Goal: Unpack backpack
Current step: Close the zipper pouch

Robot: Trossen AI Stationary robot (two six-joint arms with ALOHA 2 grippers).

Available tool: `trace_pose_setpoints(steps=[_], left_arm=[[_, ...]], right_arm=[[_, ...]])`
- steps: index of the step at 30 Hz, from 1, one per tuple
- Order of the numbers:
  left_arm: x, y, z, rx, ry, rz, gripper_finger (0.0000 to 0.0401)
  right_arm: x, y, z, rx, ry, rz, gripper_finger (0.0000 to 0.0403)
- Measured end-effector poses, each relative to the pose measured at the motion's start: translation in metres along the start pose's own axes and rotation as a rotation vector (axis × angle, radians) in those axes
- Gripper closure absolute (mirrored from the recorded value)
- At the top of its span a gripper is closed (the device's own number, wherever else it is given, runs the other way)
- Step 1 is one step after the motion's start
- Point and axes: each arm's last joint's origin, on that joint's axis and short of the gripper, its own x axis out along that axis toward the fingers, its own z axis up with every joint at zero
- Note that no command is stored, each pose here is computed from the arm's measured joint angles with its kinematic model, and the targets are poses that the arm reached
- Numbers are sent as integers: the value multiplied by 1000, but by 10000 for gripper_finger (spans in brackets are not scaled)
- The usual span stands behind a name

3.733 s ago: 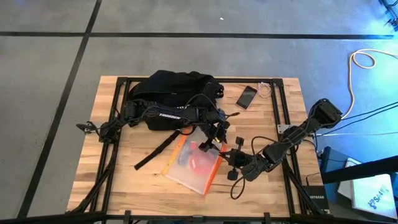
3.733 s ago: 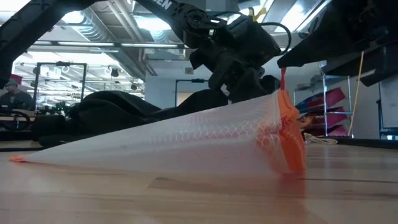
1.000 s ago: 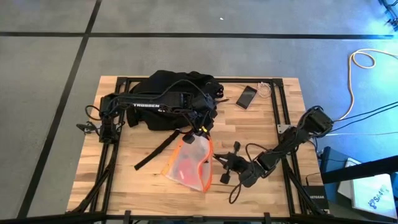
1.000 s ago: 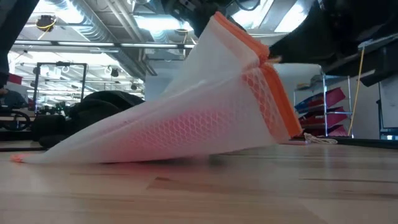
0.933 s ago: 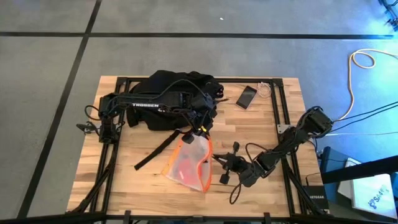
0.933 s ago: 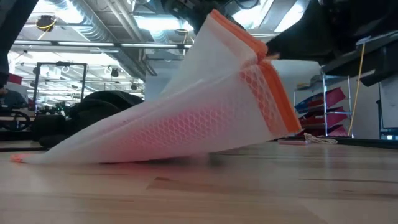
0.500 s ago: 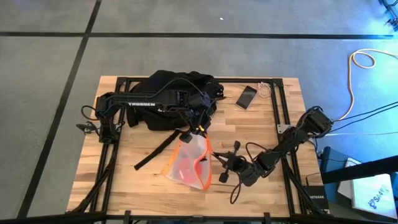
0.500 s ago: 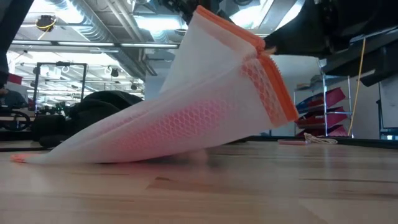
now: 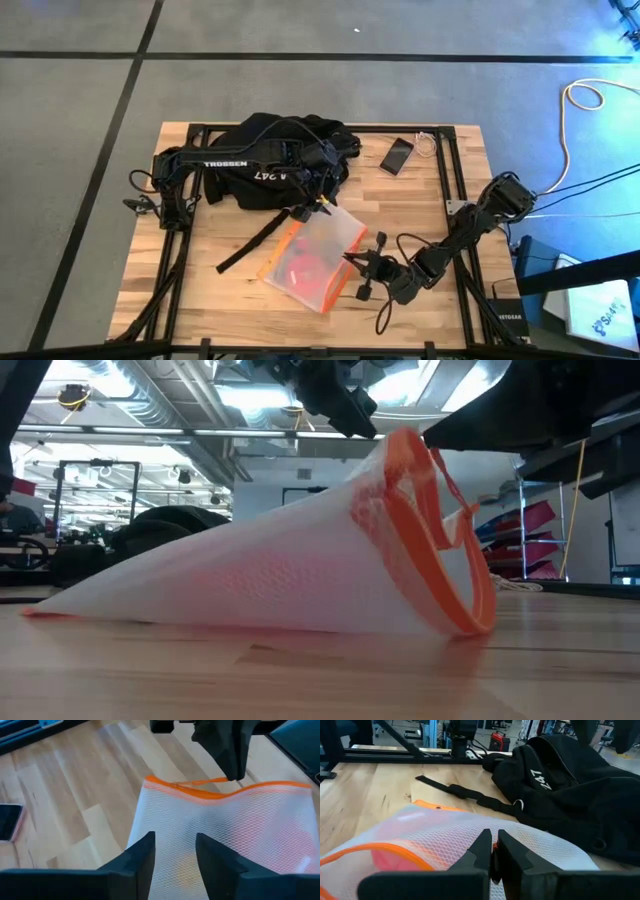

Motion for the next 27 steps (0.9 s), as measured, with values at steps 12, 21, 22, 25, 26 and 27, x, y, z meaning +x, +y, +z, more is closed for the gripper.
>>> trace_pose_setpoints(steps=[12, 21, 22, 25, 26, 27], left_arm=[[26, 4, -11, -29, 51, -45, 219], [104, 3, -29, -29, 93, -116, 105], [110, 2, -29, -19, 87, -102, 97], [124, 1, -25, 19, 68, -49, 82], [125, 1, -23, 37, 57, -29, 80], [126, 1, -20, 54, 40, -11, 79]], right_arm=[[-4, 5, -3, -16, 56, 130, 403], [-23, 14, -25, 111, 285, 296, 403], [-24, 13, -26, 134, 314, 306, 403], [-24, 12, -30, 178, 371, 311, 403], [-24, 12, -31, 186, 381, 306, 403], [-24, 11, -31, 186, 392, 306, 403]])
